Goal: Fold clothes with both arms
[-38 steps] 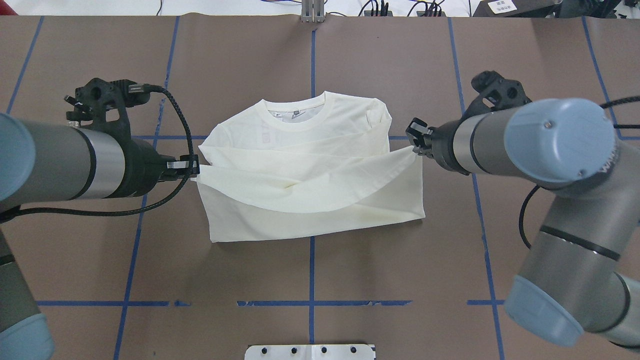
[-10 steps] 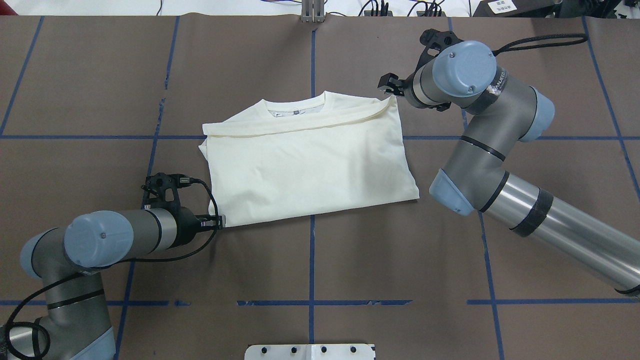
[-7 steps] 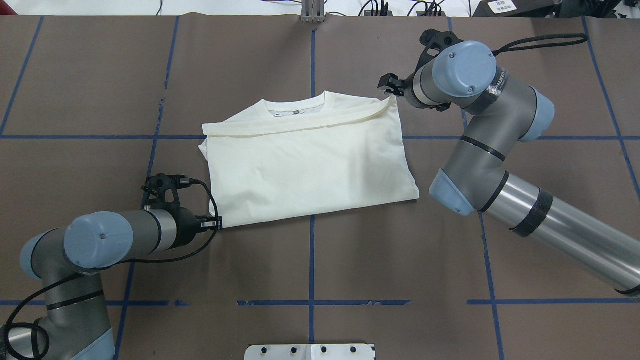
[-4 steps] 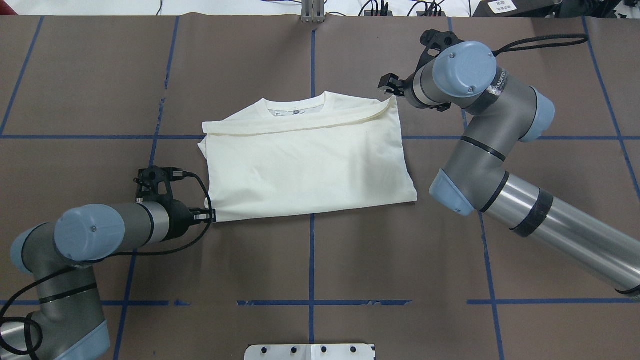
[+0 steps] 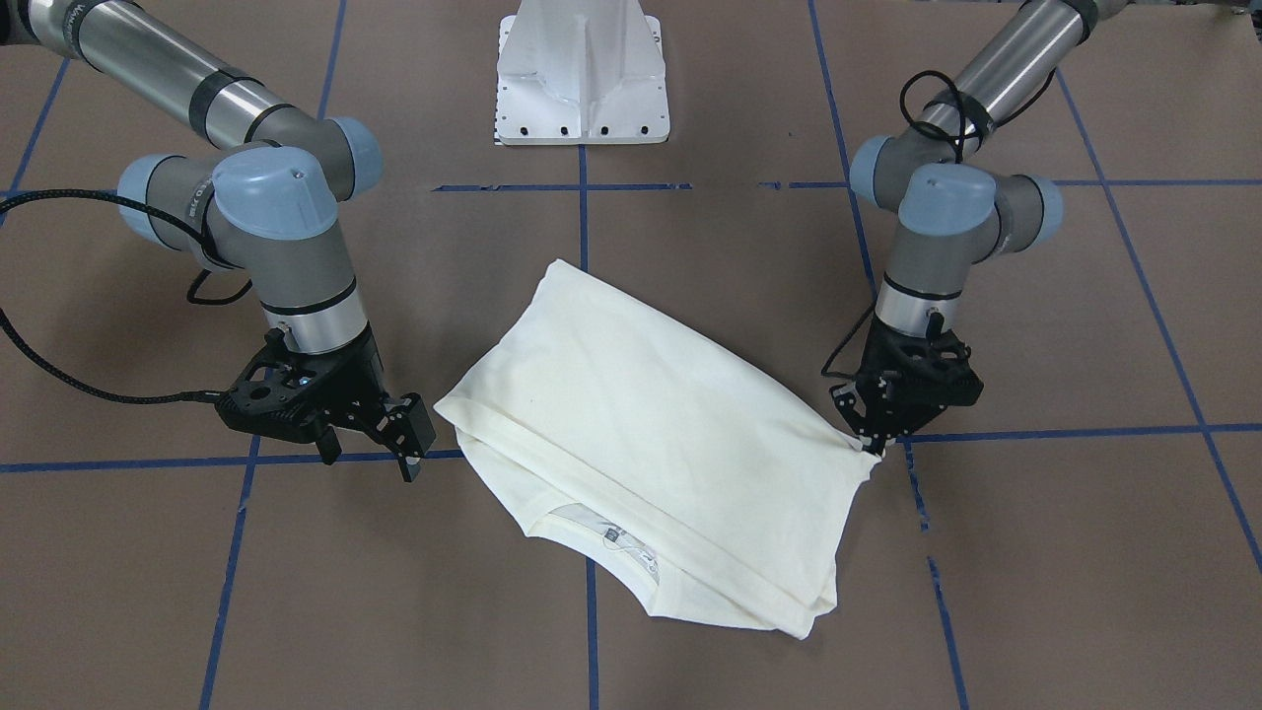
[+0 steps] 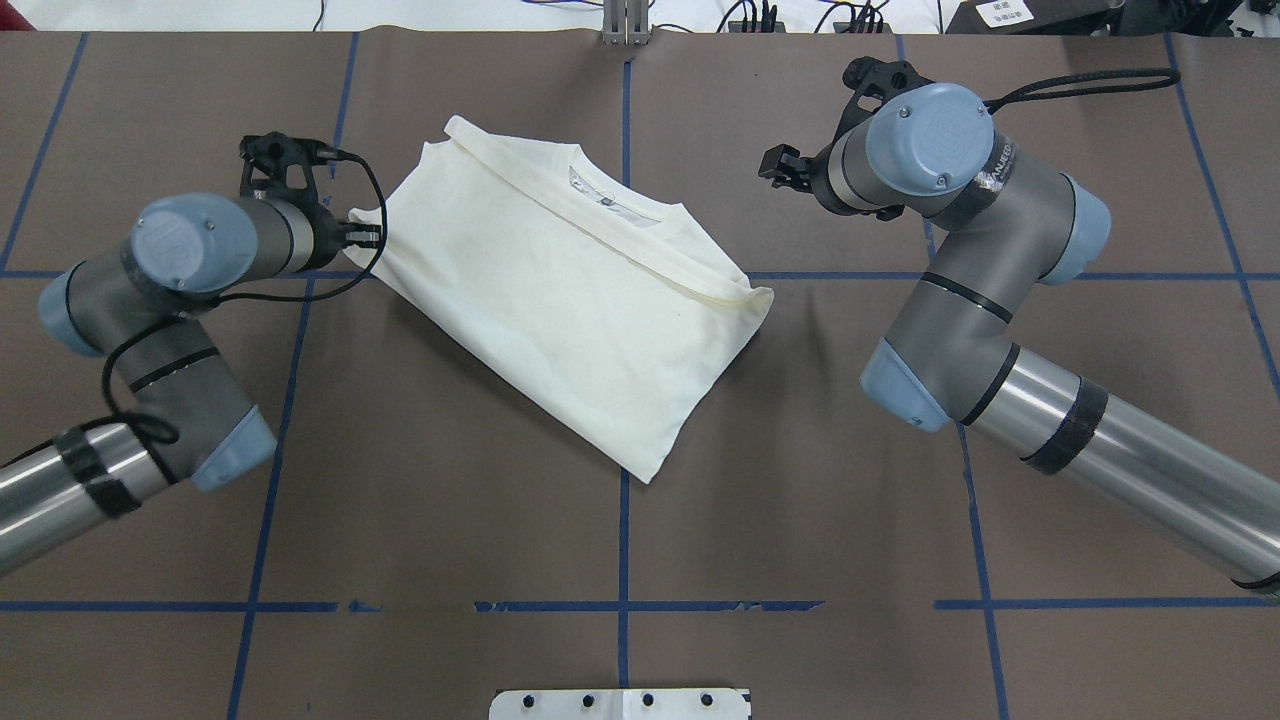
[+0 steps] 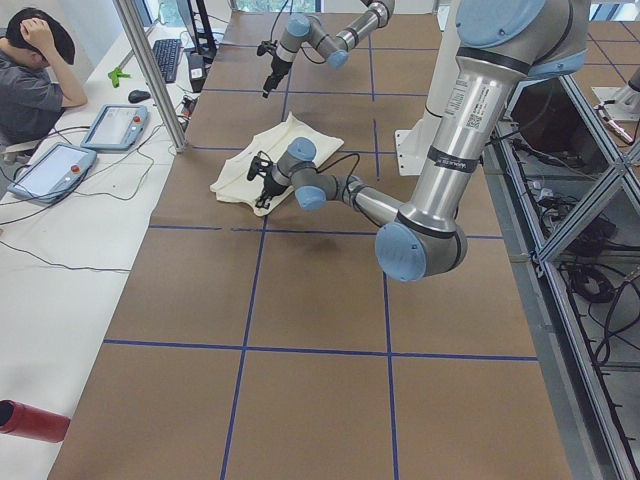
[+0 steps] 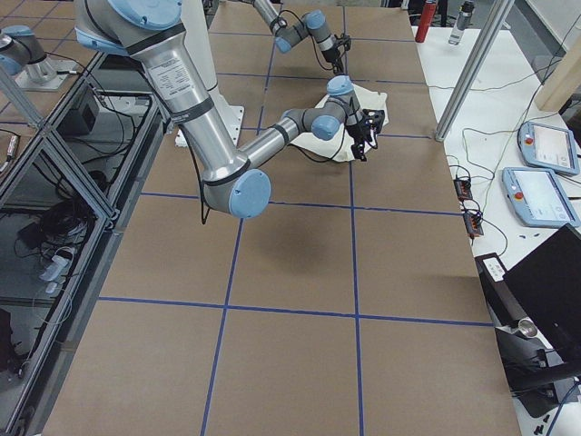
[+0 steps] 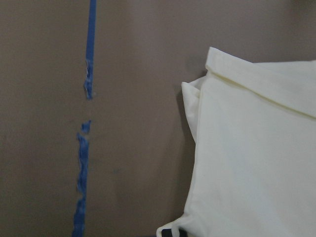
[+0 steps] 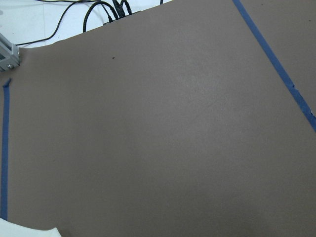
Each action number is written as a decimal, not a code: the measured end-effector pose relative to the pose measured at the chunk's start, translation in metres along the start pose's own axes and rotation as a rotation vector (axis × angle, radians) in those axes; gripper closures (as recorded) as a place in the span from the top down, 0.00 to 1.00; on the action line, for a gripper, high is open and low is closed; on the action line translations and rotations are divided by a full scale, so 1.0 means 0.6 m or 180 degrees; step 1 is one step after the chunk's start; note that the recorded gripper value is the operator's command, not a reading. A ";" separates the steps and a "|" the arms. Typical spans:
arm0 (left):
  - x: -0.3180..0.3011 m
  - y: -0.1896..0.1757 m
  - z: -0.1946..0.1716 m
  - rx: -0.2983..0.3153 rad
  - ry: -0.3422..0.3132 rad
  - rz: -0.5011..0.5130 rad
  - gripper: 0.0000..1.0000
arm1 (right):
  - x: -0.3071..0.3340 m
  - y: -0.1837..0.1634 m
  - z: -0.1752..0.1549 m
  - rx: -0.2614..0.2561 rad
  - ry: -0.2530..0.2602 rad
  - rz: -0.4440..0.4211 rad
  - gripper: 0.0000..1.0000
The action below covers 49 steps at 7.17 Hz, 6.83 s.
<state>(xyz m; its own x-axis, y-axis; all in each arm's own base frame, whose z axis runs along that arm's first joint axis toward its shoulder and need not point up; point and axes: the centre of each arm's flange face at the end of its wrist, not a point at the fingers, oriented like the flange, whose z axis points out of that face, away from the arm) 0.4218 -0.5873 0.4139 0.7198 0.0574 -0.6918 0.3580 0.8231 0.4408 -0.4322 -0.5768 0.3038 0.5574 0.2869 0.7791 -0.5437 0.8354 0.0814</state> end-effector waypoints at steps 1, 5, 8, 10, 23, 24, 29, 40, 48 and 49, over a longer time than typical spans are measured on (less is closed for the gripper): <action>0.014 -0.068 0.042 0.0056 -0.0116 0.0051 0.00 | 0.000 -0.001 0.000 0.0013 0.0002 0.0002 1.00; 0.019 -0.175 0.089 0.0349 -0.0149 0.0342 1.00 | -0.016 0.008 -0.004 0.0001 -0.0041 -0.0010 1.00; -0.010 -0.168 -0.003 0.0189 0.0497 0.0342 1.00 | -0.086 0.023 -0.010 -0.0029 -0.0140 0.0210 0.86; -0.026 -0.141 -0.050 0.0177 0.0675 0.0358 1.00 | -0.150 0.060 0.024 -0.0060 -0.0072 0.0310 0.80; -0.024 -0.118 -0.051 0.0126 0.0709 0.0375 1.00 | -0.183 0.217 0.120 0.0020 0.0244 -0.0148 0.00; -0.025 -0.116 -0.050 0.0121 0.0705 0.0375 1.00 | -0.186 0.217 0.118 0.0023 0.0232 -0.0130 0.00; -0.026 -0.113 -0.049 0.0112 0.0706 0.0378 1.00 | -0.205 0.215 0.103 0.0025 0.0167 -0.0111 0.00; 0.001 -0.069 -0.114 -0.0228 0.1012 0.0375 1.00 | 0.015 0.410 -0.180 -0.0112 -0.0371 -0.0804 1.00; -0.067 0.008 -0.330 -0.0078 0.1065 0.0447 1.00 | -0.020 0.420 -0.222 0.0120 -0.0305 -0.1899 0.84; -0.074 0.013 -0.327 -0.0089 0.1041 0.0476 1.00 | -0.016 0.450 -0.213 0.0024 -0.0176 -0.2327 0.77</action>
<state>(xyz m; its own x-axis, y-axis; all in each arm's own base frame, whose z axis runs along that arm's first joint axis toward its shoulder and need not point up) 0.2763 -0.4726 0.3360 0.5329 0.3525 -0.7693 0.2436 0.8067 0.5383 -0.5038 -0.2940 0.2389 0.7471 -0.3668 0.5544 -0.0494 0.8010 0.5966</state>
